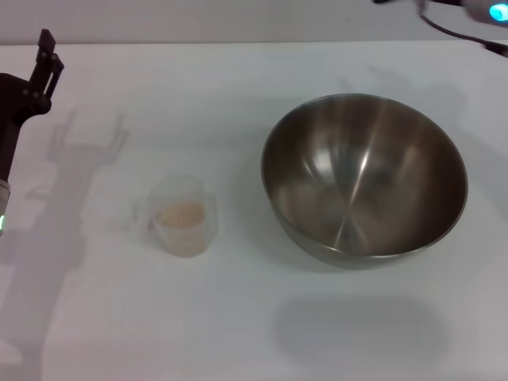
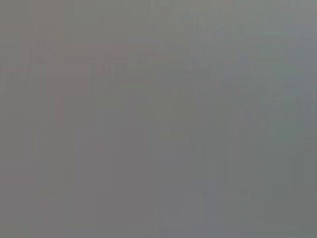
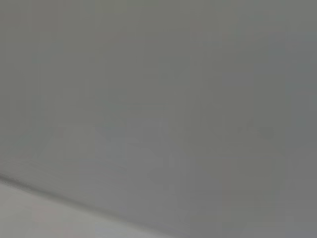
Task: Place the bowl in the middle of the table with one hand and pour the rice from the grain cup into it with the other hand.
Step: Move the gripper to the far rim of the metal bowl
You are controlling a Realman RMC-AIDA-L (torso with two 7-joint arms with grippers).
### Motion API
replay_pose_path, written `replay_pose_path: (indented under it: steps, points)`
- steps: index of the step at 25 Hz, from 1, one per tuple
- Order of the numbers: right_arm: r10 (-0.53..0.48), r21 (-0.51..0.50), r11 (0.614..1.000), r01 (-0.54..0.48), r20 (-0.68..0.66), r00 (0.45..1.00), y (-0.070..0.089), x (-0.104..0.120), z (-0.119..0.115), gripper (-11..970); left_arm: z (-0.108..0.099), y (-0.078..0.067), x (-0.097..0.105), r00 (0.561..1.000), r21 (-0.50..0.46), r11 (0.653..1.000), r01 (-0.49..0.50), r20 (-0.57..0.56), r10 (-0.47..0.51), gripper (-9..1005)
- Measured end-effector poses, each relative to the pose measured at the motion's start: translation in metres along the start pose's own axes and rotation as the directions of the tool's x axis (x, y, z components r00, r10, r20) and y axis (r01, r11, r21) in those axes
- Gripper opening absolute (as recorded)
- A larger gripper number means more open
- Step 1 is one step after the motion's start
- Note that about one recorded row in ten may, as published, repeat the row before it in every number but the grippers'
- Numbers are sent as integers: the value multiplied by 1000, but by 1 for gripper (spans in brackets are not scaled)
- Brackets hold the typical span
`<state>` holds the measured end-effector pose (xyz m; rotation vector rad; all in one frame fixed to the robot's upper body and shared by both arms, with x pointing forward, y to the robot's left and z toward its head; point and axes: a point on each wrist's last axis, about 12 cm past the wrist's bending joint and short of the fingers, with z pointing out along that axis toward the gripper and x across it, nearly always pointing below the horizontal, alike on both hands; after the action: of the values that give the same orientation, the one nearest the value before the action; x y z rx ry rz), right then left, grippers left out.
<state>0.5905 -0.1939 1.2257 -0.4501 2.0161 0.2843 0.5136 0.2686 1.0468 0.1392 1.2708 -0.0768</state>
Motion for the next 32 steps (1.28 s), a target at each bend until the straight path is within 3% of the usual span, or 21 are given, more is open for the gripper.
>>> replay_pose_path:
  steps: [5,11,16,32]
  points:
    - [90,1,996,-92,-227,970,-19,-7,-18,612,-1,2,0,1000,-10,1000,0,3,0,800]
    - [117,-23,990,-140,-431,895,-42,7,-16,613,-1,2,-1,1000,-8,1000,-2,8,2,800]
    - [112,-16,990,-138,-500,859,-55,13,-14,612,0,1,-2,1000,-6,1000,-1,20,1,800]
    - [71,-47,990,-130,-631,772,-63,48,3,609,-2,0,-5,999,-9,1000,3,49,-3,800]
